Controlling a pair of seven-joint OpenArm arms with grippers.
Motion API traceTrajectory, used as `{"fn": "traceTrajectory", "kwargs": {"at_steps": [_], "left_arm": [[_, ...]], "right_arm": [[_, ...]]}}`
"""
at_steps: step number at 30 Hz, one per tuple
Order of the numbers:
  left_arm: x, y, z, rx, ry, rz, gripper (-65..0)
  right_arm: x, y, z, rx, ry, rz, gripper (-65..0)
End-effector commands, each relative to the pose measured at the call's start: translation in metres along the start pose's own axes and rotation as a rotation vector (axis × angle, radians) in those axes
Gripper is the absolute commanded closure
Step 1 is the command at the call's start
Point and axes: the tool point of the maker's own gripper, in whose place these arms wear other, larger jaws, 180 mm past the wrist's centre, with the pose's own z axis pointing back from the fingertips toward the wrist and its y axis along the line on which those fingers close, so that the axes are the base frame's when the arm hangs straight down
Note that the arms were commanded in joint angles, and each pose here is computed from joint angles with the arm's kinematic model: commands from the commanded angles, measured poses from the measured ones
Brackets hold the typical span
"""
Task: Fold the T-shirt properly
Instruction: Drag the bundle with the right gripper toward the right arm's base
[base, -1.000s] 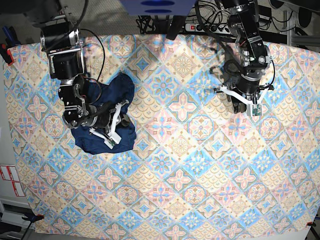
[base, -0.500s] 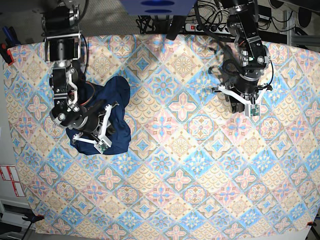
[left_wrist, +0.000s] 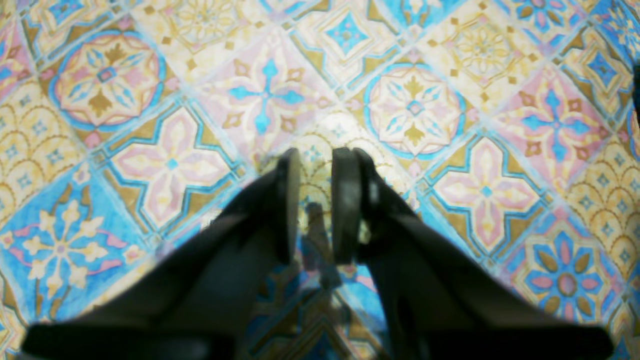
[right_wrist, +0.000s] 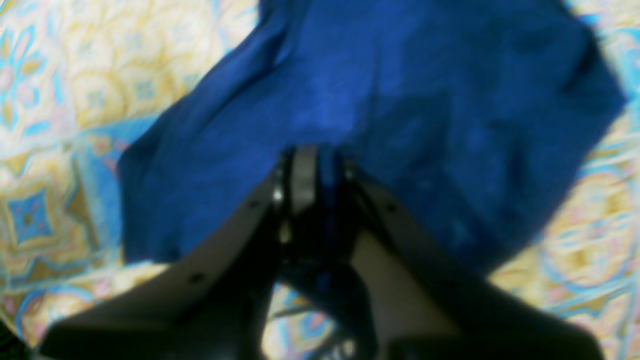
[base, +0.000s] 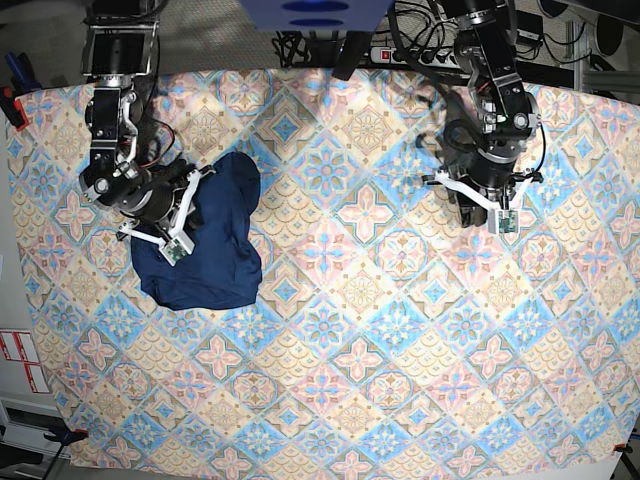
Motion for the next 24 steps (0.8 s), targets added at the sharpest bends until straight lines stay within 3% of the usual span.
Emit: {"fn": "traceTrajectory", "kwargs": {"at_steps": [1,8,14,20,24], "left_arm": [[0.014,-0.001,0.001,-0.006,-0.047,-0.002,-10.7],[0.013,-0.001,0.001,-0.006,-0.045,-0.002,-10.7],[0.011,-0.011,0.0,-0.032,-0.04,-0.01,-10.7],[0.004,-0.011,0.003,-0.031,-0.025,-0.012,-10.7],[0.004,-0.009,0.003,-0.028,-0.023,-0.016,-10.7]], "right_arm": [[0.01,-0.005,0.003,-0.006,-0.036,0.009,-6.3],[-0.012,0.034,-0.025,0.117,0.047,0.022,-6.3],[0.008,0.071,-0.048,0.209,0.032,0.018,-6.3],[0.033,0.064,-0.046,0.191,-0.019,0.03,-6.3],[0.05,0.044,-0.022,0.118,-0.079,0.092,-6.3]]}}
